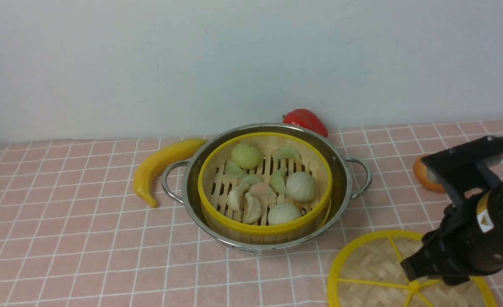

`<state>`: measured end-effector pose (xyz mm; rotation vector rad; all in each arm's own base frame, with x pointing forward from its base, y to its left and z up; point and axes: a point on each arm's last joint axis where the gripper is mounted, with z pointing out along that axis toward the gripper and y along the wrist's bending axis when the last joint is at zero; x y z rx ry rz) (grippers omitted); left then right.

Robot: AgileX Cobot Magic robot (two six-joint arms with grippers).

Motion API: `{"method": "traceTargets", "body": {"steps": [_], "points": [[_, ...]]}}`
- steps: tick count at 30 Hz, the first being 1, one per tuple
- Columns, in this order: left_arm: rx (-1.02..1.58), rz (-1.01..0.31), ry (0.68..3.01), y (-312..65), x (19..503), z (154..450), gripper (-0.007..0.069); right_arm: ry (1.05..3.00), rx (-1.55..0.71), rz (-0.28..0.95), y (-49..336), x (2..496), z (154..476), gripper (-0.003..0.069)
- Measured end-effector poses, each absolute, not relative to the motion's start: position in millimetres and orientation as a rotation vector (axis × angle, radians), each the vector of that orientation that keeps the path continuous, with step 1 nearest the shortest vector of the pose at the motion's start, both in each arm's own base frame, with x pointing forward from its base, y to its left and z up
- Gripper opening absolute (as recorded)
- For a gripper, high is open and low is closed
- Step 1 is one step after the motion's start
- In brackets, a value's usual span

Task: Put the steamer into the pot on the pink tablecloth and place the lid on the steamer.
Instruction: 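Move the gripper down to the bamboo steamer lid and grasp its center knob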

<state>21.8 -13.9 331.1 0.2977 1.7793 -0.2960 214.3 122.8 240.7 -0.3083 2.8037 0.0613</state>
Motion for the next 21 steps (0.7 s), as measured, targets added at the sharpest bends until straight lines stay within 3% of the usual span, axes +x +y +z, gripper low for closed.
{"method": "traceTargets", "body": {"steps": [6,17,21], "points": [[0.284,-0.325,1.803,-17.5,29.9,306.1,-0.0023,2.827,-0.34,0.057,128.7,221.9,214.0,0.024],[0.272,-0.329,1.755,-17.3,30.3,310.1,-0.0023,2.859,-0.39,0.003,137.2,238.6,178.4,0.0239],[0.272,-0.329,1.755,-17.3,30.3,310.1,-0.0023,2.862,-0.359,-0.032,136.4,241.4,173.1,0.0169]]}}
